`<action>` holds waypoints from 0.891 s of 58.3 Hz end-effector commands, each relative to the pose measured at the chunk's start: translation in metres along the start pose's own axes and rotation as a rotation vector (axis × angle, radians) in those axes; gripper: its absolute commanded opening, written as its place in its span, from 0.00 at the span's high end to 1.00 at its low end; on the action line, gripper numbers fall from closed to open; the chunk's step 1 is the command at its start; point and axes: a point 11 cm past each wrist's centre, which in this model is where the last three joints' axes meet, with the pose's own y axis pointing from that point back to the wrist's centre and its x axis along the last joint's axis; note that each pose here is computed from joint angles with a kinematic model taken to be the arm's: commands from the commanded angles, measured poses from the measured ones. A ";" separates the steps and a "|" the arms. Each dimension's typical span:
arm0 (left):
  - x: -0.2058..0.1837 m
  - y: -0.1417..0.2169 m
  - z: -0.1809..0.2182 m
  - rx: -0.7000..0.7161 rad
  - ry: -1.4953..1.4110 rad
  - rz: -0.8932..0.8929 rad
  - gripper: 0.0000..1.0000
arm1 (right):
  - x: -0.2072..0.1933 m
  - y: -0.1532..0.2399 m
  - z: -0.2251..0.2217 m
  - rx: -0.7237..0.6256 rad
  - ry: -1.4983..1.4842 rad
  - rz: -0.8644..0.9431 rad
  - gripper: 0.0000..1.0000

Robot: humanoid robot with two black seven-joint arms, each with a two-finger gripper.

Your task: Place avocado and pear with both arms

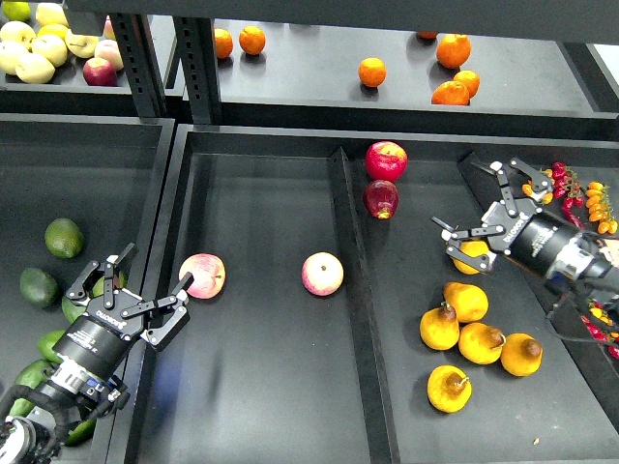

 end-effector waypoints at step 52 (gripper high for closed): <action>0.016 0.000 -0.012 0.034 0.019 0.047 0.01 | 0.036 0.073 0.023 0.476 -0.263 -0.062 0.00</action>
